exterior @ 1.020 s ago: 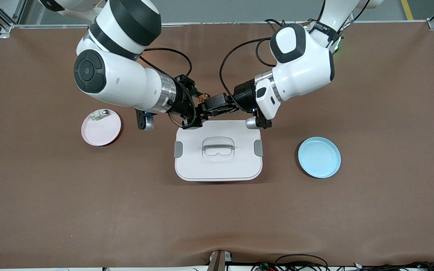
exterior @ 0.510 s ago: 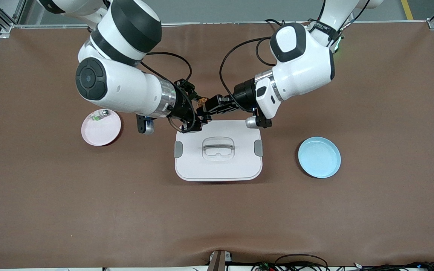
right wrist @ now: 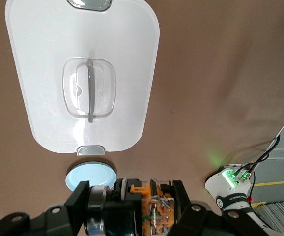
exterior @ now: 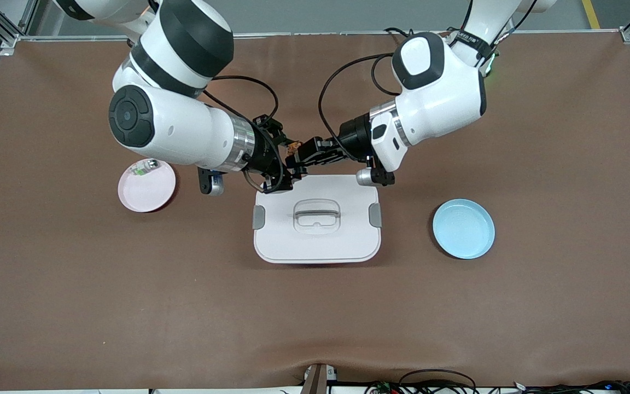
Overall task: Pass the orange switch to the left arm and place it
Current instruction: 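Bring the switch above the box and grasp it with the left gripper, then open the right gripper and withdraw it while the left gripper pulls back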
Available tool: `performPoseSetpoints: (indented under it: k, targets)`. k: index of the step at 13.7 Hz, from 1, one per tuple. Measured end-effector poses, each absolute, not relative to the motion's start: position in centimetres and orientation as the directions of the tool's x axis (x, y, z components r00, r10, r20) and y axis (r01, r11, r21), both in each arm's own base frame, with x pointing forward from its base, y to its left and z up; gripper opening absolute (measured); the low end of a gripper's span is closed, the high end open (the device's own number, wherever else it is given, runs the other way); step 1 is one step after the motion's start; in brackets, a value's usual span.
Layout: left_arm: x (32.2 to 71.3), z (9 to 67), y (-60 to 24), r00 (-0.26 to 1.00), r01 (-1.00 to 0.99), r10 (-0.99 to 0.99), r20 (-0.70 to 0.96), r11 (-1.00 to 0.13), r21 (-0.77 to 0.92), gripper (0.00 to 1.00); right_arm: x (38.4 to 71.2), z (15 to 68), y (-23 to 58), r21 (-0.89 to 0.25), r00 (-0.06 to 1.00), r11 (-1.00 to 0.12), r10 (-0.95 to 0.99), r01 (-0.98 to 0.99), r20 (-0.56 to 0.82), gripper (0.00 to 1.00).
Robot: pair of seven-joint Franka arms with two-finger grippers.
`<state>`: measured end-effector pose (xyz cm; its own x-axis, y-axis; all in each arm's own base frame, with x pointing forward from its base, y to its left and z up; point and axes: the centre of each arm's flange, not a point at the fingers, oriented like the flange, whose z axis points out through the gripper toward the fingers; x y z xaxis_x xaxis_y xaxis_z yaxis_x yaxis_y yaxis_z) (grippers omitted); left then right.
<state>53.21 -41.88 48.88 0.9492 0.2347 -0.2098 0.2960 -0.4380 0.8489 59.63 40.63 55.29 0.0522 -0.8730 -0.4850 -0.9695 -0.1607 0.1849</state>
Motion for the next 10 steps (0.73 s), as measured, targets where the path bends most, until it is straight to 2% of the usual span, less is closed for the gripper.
performPoseSetpoints:
  k: [1,3,4,7,10]
  targets:
    - [53.2,48.9,-41.9,0.948,0.298,0.236,-0.212,-0.437,0.848,0.34,59.7,55.4,40.8,0.178,0.053,-0.159,-0.871,-0.971,-0.488,0.77]
    - [53.2,48.8,-41.9,0.947,0.303,0.238,-0.216,-0.437,0.847,0.34,59.7,55.7,41.1,0.156,0.057,-0.154,-0.865,-0.976,-0.498,0.96]
    - [53.2,48.8,-41.9,0.947,0.304,0.238,-0.217,-0.437,0.847,0.34,59.8,55.9,41.1,0.15,0.058,-0.153,-0.864,-0.977,-0.501,1.0]
    - [53.2,48.9,-41.9,0.957,0.267,0.232,-0.172,-0.49,0.83,0.34,60.7,56.1,39.4,0.121,0.102,-0.187,-0.856,-0.975,-0.506,1.0]
    - [52.9,49.3,-42.0,0.959,0.257,0.25,-0.131,-0.586,0.768,0.34,62.4,55.7,34.8,0.092,0.233,-0.32,-0.831,-0.943,-0.506,1.0]
